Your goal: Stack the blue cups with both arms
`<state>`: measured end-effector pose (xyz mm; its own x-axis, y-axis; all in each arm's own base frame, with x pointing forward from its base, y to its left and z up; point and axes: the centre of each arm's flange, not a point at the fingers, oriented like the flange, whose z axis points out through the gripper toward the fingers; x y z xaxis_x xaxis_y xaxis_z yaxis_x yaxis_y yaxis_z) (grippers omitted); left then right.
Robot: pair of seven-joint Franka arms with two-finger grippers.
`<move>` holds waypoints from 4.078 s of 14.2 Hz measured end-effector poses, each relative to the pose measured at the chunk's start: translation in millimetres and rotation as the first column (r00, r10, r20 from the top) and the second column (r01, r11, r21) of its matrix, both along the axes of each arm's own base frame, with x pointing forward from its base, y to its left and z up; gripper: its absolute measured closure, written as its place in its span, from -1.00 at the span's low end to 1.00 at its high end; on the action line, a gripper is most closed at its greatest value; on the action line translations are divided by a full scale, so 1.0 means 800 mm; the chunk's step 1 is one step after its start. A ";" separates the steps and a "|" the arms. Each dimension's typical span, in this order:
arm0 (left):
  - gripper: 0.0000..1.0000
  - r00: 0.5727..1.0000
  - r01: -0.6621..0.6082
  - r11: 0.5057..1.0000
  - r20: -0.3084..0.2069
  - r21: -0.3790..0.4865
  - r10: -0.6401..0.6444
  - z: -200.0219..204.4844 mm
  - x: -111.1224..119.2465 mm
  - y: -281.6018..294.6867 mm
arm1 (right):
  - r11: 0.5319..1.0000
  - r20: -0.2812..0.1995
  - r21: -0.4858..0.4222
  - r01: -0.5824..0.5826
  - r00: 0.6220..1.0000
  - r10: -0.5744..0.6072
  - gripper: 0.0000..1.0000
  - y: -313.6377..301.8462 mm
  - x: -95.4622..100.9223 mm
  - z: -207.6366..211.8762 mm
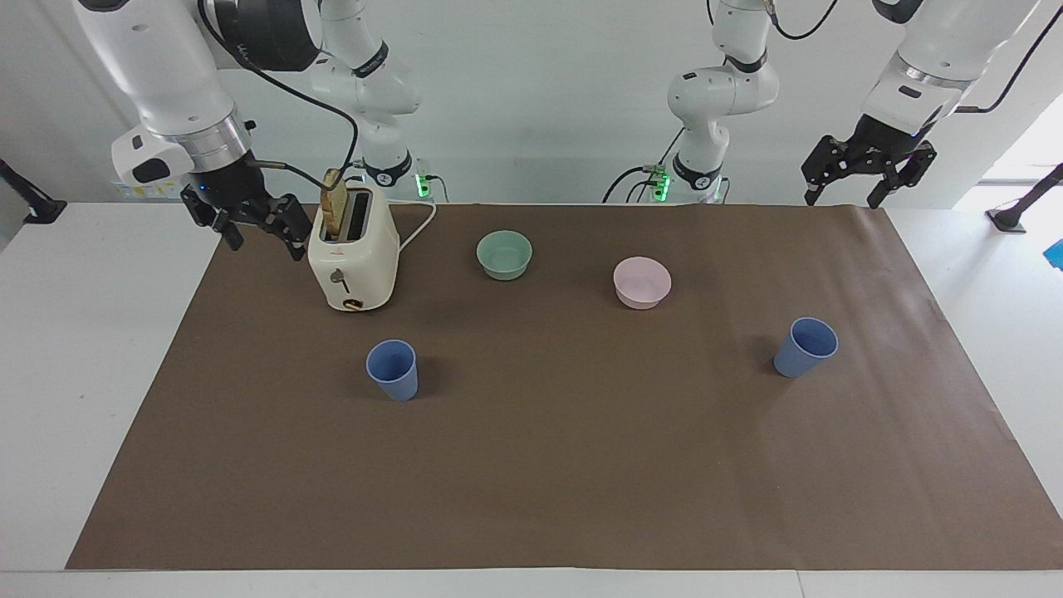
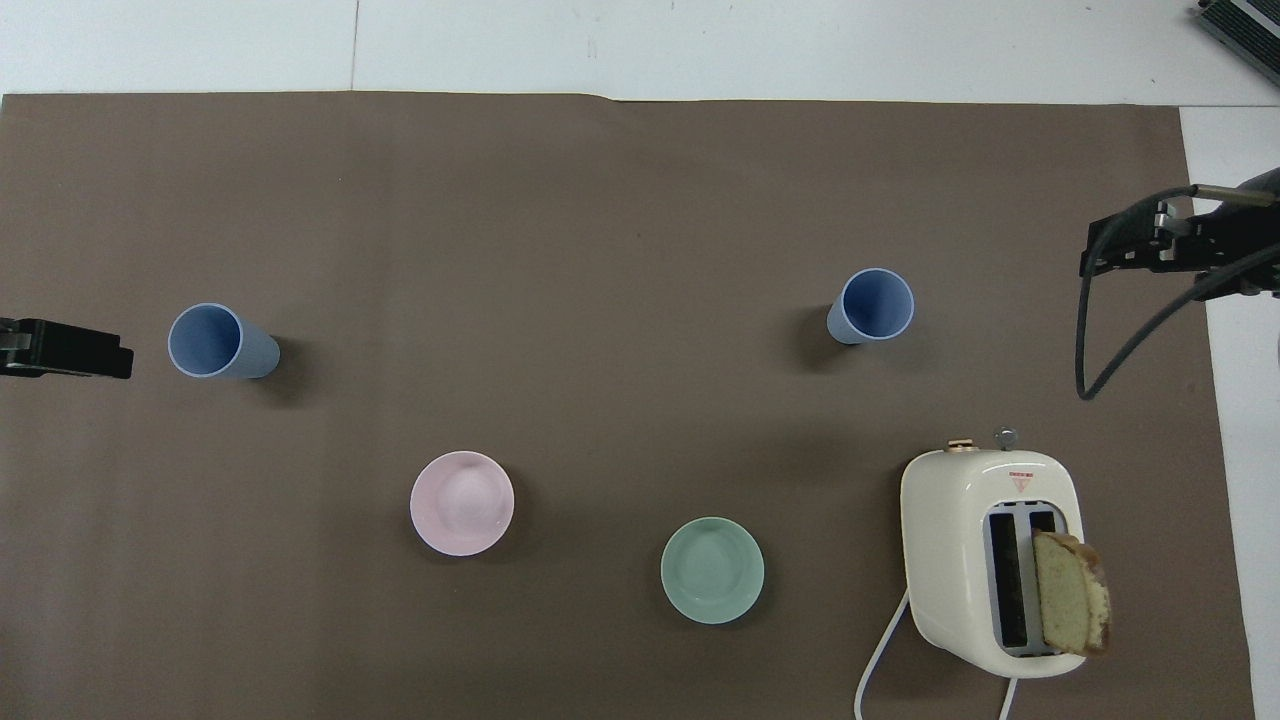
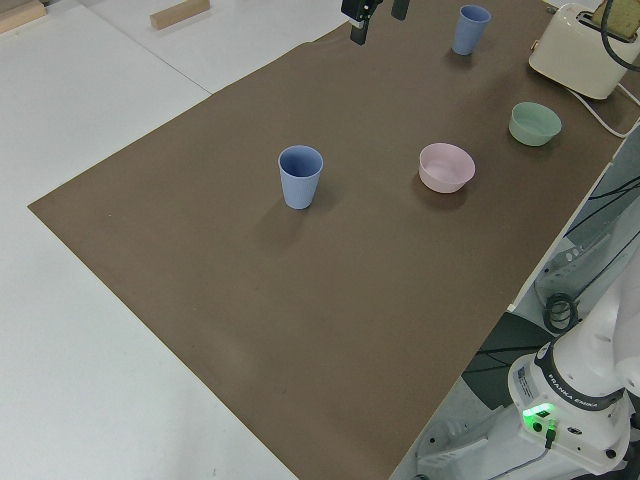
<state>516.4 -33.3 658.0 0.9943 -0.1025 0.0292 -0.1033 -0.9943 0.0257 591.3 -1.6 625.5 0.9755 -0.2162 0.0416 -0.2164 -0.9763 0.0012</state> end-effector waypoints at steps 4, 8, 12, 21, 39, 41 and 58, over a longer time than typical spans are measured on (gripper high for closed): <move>-1.00 1.000 0.001 1.000 0.000 0.000 -0.001 0.000 0.000 0.000 | 1.000 0.000 0.000 0.000 1.000 0.000 -1.00 0.000 0.000 0.000; -1.00 1.000 0.003 1.000 0.000 0.000 -0.003 0.000 0.000 -0.002 | 1.000 0.000 0.000 0.000 1.000 0.000 -1.00 0.000 0.000 0.000; -1.00 1.000 0.004 1.000 -0.001 0.000 -0.004 0.000 0.000 -0.003 | 1.000 0.000 0.000 0.000 1.000 0.000 -1.00 0.000 0.000 0.000; -1.00 1.000 0.005 1.000 -0.001 0.000 -0.005 0.000 0.000 -0.003 | 1.000 0.000 0.000 0.000 1.000 0.000 -1.00 0.000 0.000 0.000; -1.00 1.000 -0.003 1.000 -0.007 -0.001 0.003 -0.004 0.001 0.002 | 1.000 0.000 0.000 0.000 1.000 0.000 -1.00 0.000 0.000 0.000; -1.00 1.000 -0.003 1.000 -0.009 -0.001 0.003 -0.005 0.002 0.003 | 1.000 0.000 0.000 0.000 1.000 0.000 -1.00 0.000 0.000 0.000; -1.00 0.987 -0.157 0.987 0.013 -0.033 0.158 -0.148 0.100 0.120 | 1.000 0.000 0.000 0.000 1.000 0.000 -1.00 0.000 0.000 0.000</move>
